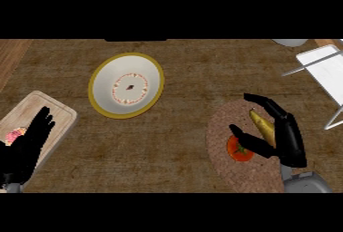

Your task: Pick the pear from the placemat and place it in the tiered shelf

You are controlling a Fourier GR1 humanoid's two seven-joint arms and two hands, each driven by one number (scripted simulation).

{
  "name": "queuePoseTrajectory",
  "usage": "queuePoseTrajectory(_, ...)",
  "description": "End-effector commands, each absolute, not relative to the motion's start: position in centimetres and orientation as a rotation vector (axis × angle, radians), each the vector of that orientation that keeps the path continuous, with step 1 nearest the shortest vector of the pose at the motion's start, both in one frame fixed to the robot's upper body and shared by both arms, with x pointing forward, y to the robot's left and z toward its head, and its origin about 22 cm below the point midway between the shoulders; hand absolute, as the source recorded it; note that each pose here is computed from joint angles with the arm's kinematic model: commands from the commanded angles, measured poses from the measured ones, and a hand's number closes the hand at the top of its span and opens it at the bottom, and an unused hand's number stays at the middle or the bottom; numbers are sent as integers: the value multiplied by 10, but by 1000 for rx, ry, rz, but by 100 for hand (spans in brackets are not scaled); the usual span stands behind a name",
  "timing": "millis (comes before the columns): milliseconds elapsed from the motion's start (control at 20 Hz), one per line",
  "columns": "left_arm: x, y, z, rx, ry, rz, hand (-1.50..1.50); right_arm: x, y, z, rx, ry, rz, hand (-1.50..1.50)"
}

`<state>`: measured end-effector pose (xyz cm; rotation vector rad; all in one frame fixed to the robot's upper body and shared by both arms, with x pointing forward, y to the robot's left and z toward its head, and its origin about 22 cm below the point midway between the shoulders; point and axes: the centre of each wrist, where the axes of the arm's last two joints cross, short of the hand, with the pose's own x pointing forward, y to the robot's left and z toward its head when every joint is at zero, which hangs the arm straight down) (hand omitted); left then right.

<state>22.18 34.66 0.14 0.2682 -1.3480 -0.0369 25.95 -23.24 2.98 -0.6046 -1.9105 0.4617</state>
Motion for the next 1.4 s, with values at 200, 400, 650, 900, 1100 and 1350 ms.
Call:
queuePoseTrajectory(200, 212, 361, -7, 264, -1324, -33, 0, 213, -227, 5, -1053, -1744, 594, -150)
queuePoseTrajectory(400, 224, 362, -7, 299, -1310, -29, 0, 215, -233, 36, -1214, -1553, 705, -150)
queuePoseTrajectory(650, 226, 339, -8, 259, -1323, -29, 0, 202, -230, 35, -1234, -1197, 1021, -150)
queuePoseTrajectory(900, 232, 339, 1, 253, -1338, -56, 0, 208, -201, 56, -1290, -960, 1186, -150)
queuePoseTrajectory(1100, 228, 358, -6, 266, -1334, -56, 0, 223, -187, 62, -1341, -850, 1239, -150)
queuePoseTrajectory(1350, 236, 351, -5, 243, -1323, -29, 0, 259, -186, 80, -1336, -817, 1243, -150)
